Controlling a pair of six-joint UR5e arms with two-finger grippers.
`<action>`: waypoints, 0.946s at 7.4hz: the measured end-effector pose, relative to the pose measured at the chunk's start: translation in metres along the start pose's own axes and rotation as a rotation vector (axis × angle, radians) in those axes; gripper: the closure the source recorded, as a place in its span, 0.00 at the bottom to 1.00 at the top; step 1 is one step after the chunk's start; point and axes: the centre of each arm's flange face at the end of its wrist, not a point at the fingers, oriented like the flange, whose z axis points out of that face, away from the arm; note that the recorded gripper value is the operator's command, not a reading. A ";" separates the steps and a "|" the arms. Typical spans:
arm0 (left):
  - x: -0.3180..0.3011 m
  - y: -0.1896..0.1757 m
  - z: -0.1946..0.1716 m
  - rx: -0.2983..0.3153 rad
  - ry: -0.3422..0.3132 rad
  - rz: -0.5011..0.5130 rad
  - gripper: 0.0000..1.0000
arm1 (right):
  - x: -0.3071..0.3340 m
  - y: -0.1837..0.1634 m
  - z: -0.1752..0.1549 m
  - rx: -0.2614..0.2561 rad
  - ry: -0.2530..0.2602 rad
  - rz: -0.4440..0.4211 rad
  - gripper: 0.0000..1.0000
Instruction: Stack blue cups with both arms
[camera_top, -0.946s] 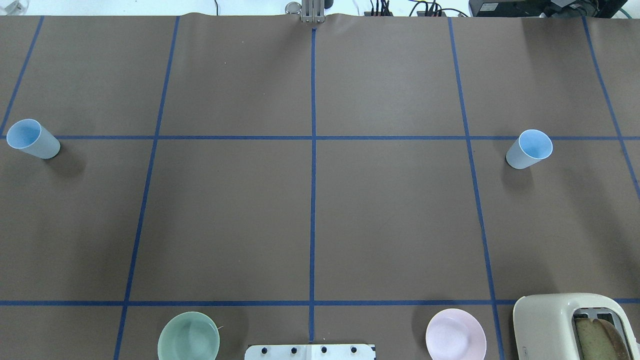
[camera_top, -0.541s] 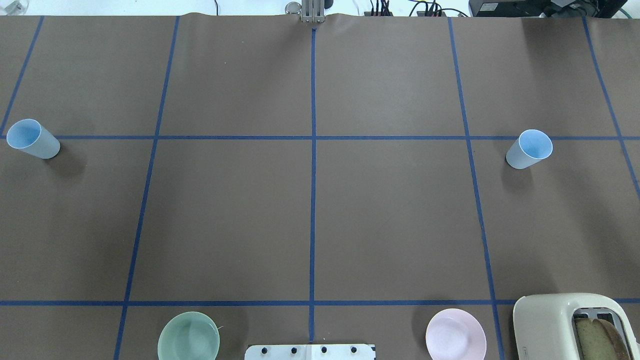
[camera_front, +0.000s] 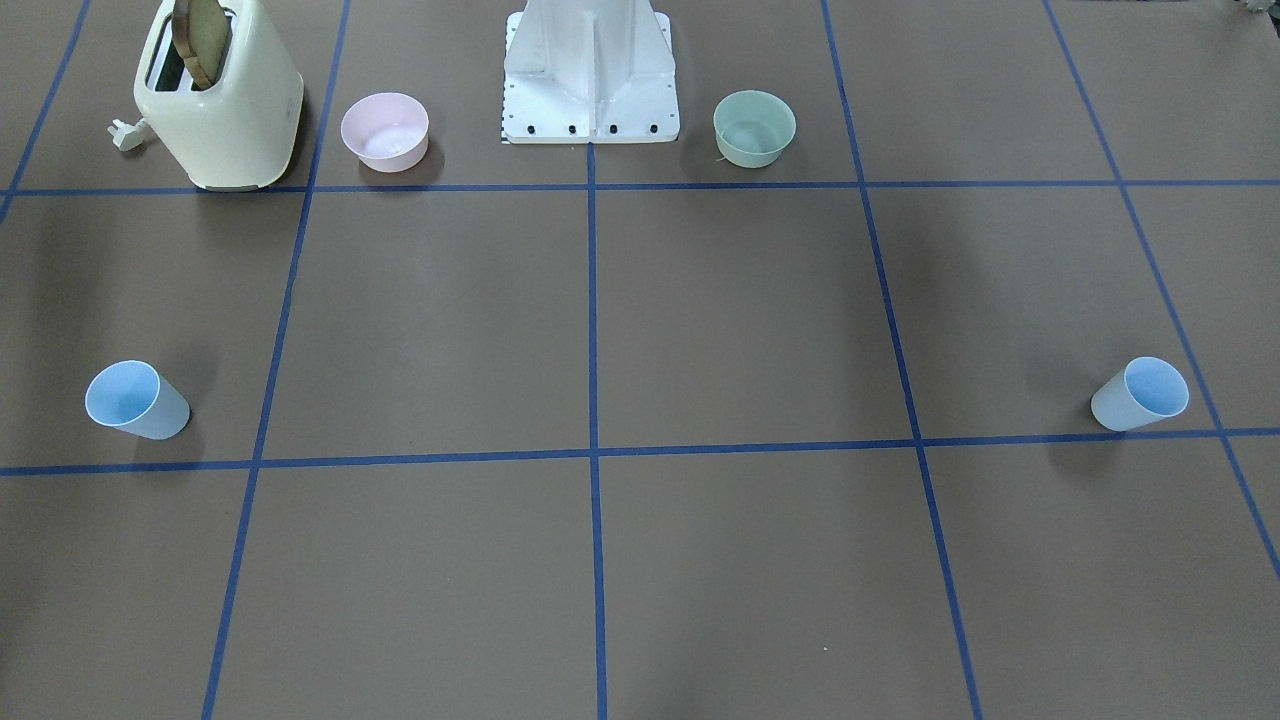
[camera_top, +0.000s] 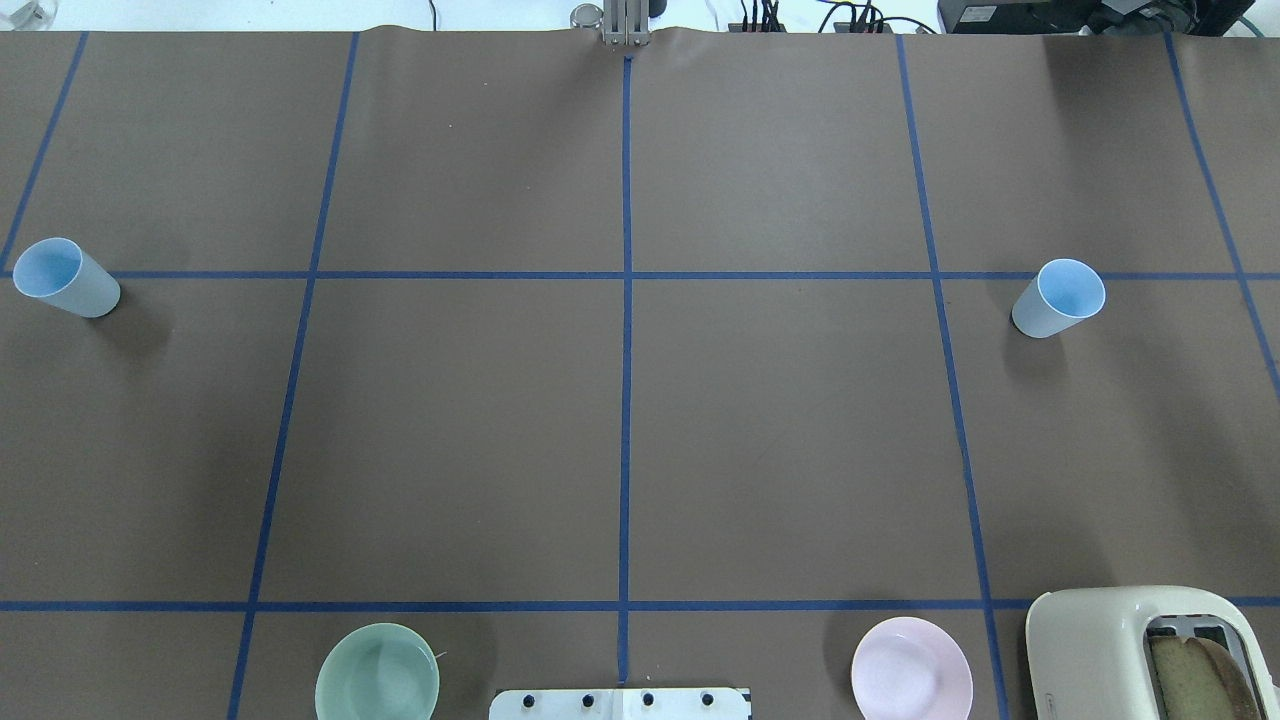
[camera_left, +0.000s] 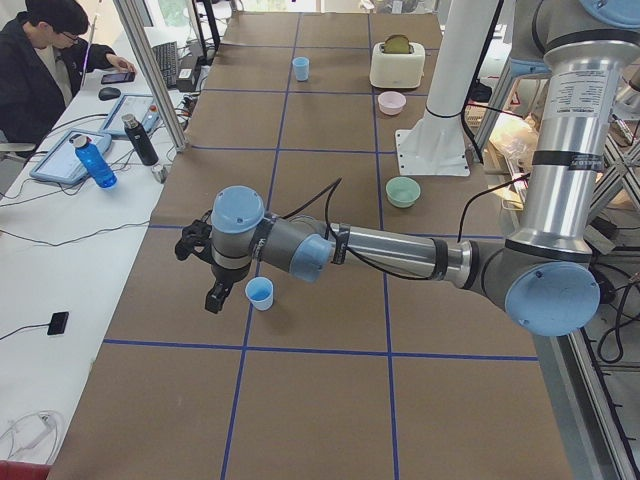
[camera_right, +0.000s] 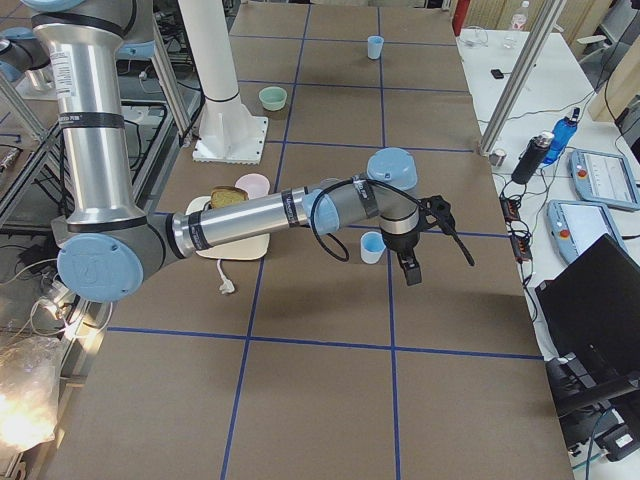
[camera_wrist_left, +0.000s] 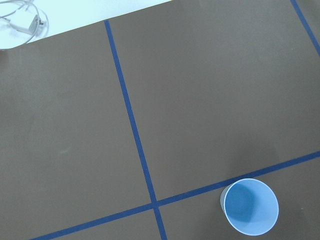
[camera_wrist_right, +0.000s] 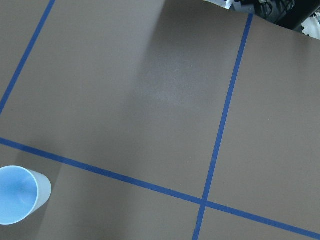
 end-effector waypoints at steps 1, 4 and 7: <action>-0.007 0.006 0.024 -0.022 0.008 -0.012 0.02 | -0.003 0.000 0.004 -0.006 -0.003 0.016 0.00; 0.015 0.016 0.087 -0.077 0.044 -0.100 0.06 | -0.004 0.003 0.009 -0.016 -0.006 0.028 0.00; 0.053 0.020 0.135 -0.084 0.054 -0.120 0.18 | -0.001 0.010 0.012 -0.015 -0.007 0.027 0.00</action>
